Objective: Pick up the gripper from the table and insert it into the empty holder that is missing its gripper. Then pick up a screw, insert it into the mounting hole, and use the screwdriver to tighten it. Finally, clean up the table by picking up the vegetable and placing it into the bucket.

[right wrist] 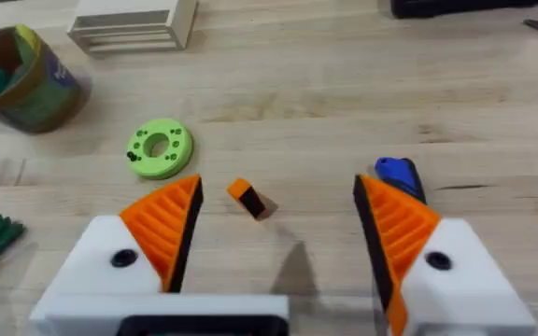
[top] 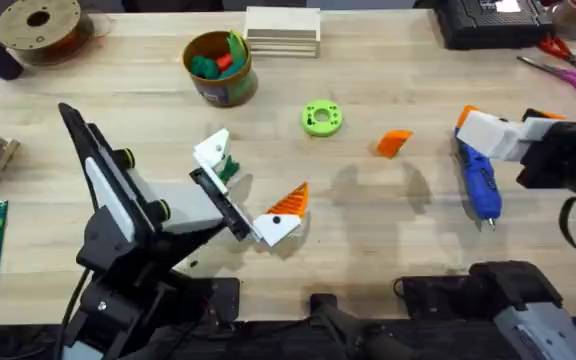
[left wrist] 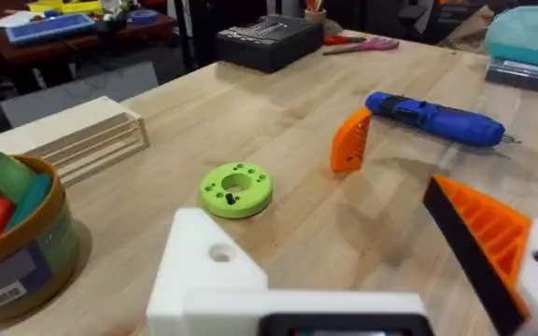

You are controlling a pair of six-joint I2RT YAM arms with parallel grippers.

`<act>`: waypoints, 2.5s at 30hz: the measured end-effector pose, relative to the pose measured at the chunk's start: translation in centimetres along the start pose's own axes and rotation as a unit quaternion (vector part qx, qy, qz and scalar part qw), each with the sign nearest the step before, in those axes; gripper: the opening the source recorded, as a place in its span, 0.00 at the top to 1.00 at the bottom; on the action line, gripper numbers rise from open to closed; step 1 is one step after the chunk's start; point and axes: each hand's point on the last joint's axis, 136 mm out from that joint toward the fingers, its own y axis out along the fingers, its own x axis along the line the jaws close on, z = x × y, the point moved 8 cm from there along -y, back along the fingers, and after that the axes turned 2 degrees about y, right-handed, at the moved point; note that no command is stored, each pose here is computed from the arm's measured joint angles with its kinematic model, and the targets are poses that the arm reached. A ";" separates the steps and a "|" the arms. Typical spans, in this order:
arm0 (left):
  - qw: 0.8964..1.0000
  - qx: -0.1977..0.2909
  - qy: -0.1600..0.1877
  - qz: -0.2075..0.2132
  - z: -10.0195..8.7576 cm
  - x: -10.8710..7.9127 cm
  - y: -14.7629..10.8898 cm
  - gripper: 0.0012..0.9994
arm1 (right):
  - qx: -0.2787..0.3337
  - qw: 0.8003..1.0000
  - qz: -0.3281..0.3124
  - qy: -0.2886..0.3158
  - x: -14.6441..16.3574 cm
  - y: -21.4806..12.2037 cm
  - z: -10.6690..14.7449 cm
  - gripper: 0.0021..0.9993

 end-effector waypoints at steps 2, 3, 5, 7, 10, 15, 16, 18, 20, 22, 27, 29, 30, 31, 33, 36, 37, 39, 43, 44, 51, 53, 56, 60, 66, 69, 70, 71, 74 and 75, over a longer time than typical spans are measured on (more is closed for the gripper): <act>1.000 0.000 0.000 0.003 0.0 -0.1 0.0 0.01 | 0.000 1.000 0.000 0.000 0.0 0.0 0.0 0.06; 1.000 0.000 0.000 0.004 0.0 -0.1 0.0 0.01 | 0.000 1.000 0.000 0.000 0.0 0.0 0.0 0.06; 1.000 0.000 0.000 0.006 0.0 -0.1 0.0 0.01 | 0.000 1.000 0.000 0.000 0.0 0.0 0.0 0.06; 1.000 0.000 0.000 0.007 0.0 -0.1 0.0 0.01 | 0.000 1.000 0.000 0.000 0.0 0.0 0.0 0.06; 1.000 0.000 0.000 0.007 0.0 -0.1 0.0 0.01 | 0.000 1.000 0.000 0.000 0.0 0.0 0.0 0.06; 1.000 0.000 -0.002 0.007 0.0 -0.1 0.0 0.01 | 0.000 1.000 0.000 0.000 0.0 0.0 0.0 0.06; 1.000 0.000 -0.002 0.007 0.0 -0.1 0.0 0.01 | 0.000 1.000 0.000 0.000 0.0 0.0 0.0 0.06; 1.000 0.000 -0.002 0.007 0.0 -0.1 0.0 0.01 | 0.000 1.000 0.000 0.000 0.0 0.0 0.0 0.06; 1.000 0.000 -0.002 0.007 0.0 -0.1 0.0 0.01 | 0.000 1.000 0.000 0.000 0.0 0.0 0.0 0.06; 1.000 -0.001 -0.002 0.007 0.0 -0.1 0.0 0.01 | 0.000 1.000 0.000 0.000 0.0 0.0 0.0 0.06; 1.000 -0.001 -0.004 0.007 0.0 -0.1 0.0 0.01 | 0.000 1.000 0.000 0.000 0.0 0.0 0.0 0.06; 1.000 -0.001 -0.012 0.007 0.0 -0.1 0.0 0.01 | 0.007 1.000 0.001 0.001 0.0 0.0 0.2 0.06; 1.000 -0.001 -0.019 0.008 0.0 -0.1 0.0 0.01 | 0.012 1.000 0.002 0.001 -0.1 0.0 0.4 0.06; 1.000 0.000 -0.027 0.008 0.0 -0.1 0.0 0.01 | 0.015 1.000 0.003 0.001 -0.1 0.0 0.5 0.06; 0.999 0.000 -0.043 0.008 0.0 -0.1 0.0 0.01 | 0.019 1.000 0.000 0.001 0.0 0.1 0.5 0.06; 0.998 0.000 -0.062 0.008 0.0 -0.1 0.0 0.01 | 0.045 0.999 -0.027 -0.014 0.4 1.0 0.7 0.06; 0.998 0.000 -0.066 0.008 0.0 -0.1 0.0 0.01 | 0.059 0.997 -0.038 -0.023 0.6 1.5 0.8 0.06; 0.997 0.000 -0.072 0.008 0.0 -0.1 0.0 0.01 | 0.091 0.994 -0.057 -0.037 1.0 2.7 1.1 0.06; 0.997 0.000 -0.078 0.008 0.0 -0.2 0.0 0.01 | 0.162 0.980 -0.088 -0.076 2.0 5.1 1.5 0.06; 0.997 0.000 -0.079 0.008 0.0 -0.1 0.0 0.01 | 0.179 0.975 -0.096 -0.091 2.4 5.8 1.4 0.06; 0.997 0.000 -0.082 0.008 0.0 -0.1 0.0 0.01 | 0.269 0.942 -0.087 -0.180 3.5 11.9 0.8 0.06; 0.997 0.000 -0.083 0.008 0.0 -0.2 0.0 0.01 | 0.284 0.936 -0.078 -0.190 3.3 13.5 1.3 0.06; 0.996 0.000 -0.084 0.008 0.0 -0.1 0.0 0.01 | 0.333 0.915 -0.072 -0.214 2.8 15.8 3.1 0.06; 0.996 0.000 -0.084 0.008 0.0 -0.1 0.0 0.01 | 0.353 0.900 -0.082 -0.243 2.8 16.7 4.0 0.06; 0.996 0.000 -0.084 0.008 0.0 -0.1 0.0 0.01 | 0.343 0.895 -0.094 -0.269 3.1 17.1 3.9 0.11; 0.996 0.000 -0.084 0.008 0.0 -0.1 0.0 0.01 | 0.343 0.894 -0.096 -0.274 3.1 17.1 3.9 0.28; 0.996 0.000 -0.084 0.008 0.0 -0.1 0.0 0.01 | 0.342 0.893 -0.096 -0.275 3.1 17.1 3.9 0.40; 0.996 0.000 -0.084 0.008 0.0 -0.1 0.0 0.01 | 0.342 0.893 -0.096 -0.275 3.1 17.1 3.9 0.55; 0.996 0.000 -0.084 0.008 0.0 -0.1 0.0 0.01 | 0.342 0.893 -0.097 -0.276 3.1 17.1 3.9 0.69; 0.996 0.000 -0.084 0.008 0.0 -0.1 0.0 0.01 | 0.343 0.893 -0.097 -0.276 3.1 17.1 3.9 0.71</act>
